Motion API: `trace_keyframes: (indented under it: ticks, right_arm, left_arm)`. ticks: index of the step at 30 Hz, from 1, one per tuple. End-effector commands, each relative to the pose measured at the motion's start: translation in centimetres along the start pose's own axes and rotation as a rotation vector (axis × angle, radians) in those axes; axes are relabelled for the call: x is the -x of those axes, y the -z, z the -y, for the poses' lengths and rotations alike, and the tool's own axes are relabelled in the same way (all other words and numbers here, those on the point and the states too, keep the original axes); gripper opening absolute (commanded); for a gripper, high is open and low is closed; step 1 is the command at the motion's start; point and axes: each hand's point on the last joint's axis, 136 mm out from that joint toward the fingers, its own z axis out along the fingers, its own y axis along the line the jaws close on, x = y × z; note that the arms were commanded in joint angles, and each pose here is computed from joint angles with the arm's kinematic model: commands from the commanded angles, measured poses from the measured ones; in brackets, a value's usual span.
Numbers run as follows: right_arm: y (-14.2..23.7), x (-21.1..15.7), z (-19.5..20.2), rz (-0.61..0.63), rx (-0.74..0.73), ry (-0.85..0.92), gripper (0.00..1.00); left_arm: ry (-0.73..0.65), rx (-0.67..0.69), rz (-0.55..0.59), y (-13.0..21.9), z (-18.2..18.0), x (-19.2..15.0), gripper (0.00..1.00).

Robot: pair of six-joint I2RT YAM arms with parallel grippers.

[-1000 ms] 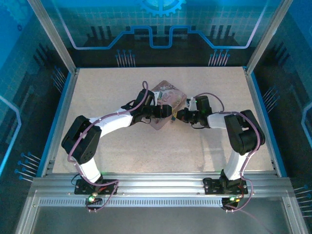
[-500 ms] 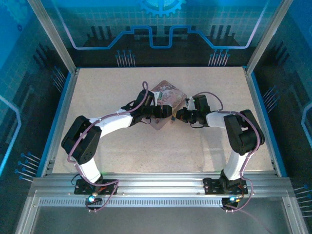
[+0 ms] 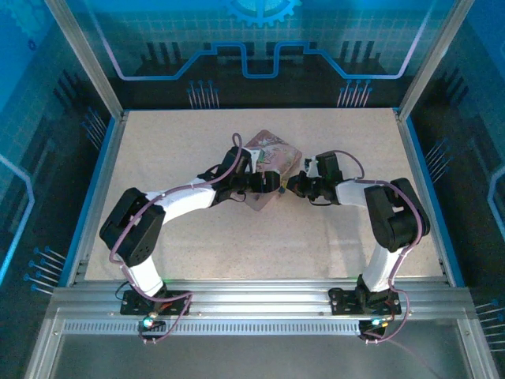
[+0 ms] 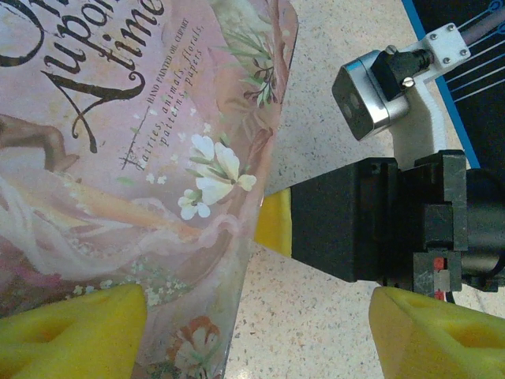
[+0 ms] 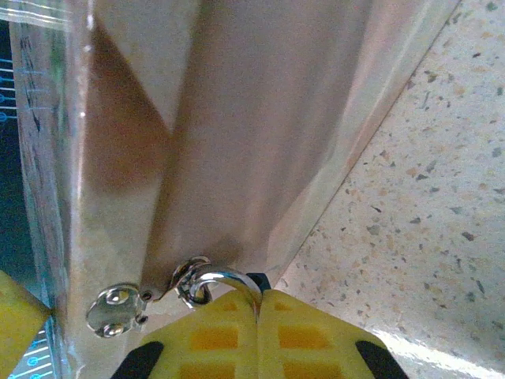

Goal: Unlock a padlock with a key

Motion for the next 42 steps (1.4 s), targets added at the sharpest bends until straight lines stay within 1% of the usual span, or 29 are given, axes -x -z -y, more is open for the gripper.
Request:
trace_keyframes:
  ticks: [1, 5, 11, 15, 21, 26, 29, 35, 37, 42]
  right_arm:
    - [1.2, 2.7, -0.8, 0.087, 0.025, -0.048, 0.00]
    - [1.1, 2.4, -0.2, 0.084, 0.014, -0.096, 0.00]
    - [1.2, 3.2, -0.8, 0.119, 0.045, -0.119, 0.00]
    - [1.7, 3.4, -0.6, 0.145, 0.031, -0.119, 0.00]
    - [4.4, 2.6, 1.1, 0.168, -0.088, -0.061, 0.00]
    - [7.1, 1.3, 0.8, 0.147, -0.143, 0.069, 0.00]
    - [8.4, -0.4, -0.3, 0.102, -0.117, 0.150, 0.00]
    - [10.0, -5.9, -1.2, -0.088, -0.095, 0.255, 0.00]
    - [10.3, -7.7, -1.1, -0.135, -0.097, 0.269, 0.00]
    - [10.3, -11.0, 0.0, -0.189, -0.104, 0.260, 0.00]
  left_arm:
    - [0.060, 0.119, -0.217, -0.9, -3.8, -7.2, 0.76]
    - [0.063, 0.114, -0.215, -0.9, -3.8, -7.3, 0.76]
    - [0.062, 0.115, -0.215, -0.9, -3.9, -7.5, 0.76]
    - [0.058, 0.118, -0.208, -0.6, -3.9, -7.3, 0.76]
    - [0.076, 0.127, -0.189, 0.0, -4.5, -6.5, 0.77]
    - [0.115, 0.136, -0.168, 1.0, -5.9, -5.8, 0.77]
    - [0.137, 0.145, -0.157, 1.6, -7.0, -5.3, 0.77]
    - [0.166, 0.121, -0.125, 2.5, -7.9, -3.8, 0.78]
    - [0.160, 0.099, -0.104, 2.7, -7.3, -2.9, 0.79]
    - [0.131, 0.051, -0.042, 4.0, -5.3, -0.5, 0.83]
